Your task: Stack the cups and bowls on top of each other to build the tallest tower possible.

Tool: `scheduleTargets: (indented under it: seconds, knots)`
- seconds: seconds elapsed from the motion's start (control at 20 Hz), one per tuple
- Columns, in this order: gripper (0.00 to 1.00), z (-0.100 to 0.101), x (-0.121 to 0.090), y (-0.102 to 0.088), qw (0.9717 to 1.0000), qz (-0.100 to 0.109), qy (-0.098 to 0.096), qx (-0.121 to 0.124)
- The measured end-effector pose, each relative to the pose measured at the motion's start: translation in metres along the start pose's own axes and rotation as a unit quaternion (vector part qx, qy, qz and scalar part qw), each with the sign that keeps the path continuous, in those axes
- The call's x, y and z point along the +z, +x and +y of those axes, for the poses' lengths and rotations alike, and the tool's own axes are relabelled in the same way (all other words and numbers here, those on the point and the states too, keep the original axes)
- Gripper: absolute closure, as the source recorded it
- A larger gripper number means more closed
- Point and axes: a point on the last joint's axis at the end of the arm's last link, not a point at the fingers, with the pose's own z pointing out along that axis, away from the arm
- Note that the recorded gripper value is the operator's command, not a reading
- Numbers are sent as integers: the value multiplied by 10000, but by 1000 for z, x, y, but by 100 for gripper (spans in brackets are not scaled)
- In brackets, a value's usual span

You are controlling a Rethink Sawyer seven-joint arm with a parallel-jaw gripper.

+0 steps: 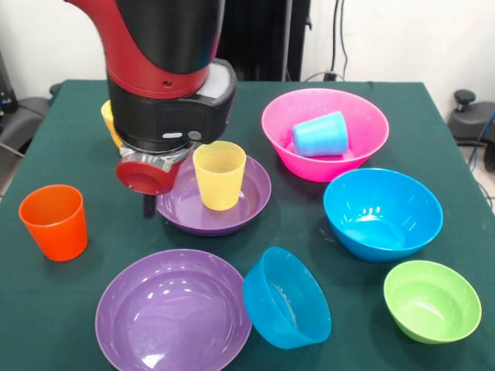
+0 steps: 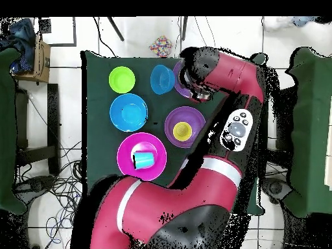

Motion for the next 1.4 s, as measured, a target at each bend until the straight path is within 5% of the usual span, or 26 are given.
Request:
scheduleTargets:
  seconds: [0.2, 0.6, 1.4]
  knots:
    - [0, 4, 5, -15, 9967, -46, -25, -811]
    - [0, 8, 12, -26, 9854, -28, -59, -1699]
    - [0, 33, 38, -6, 9749, -174, -1437, -1689]
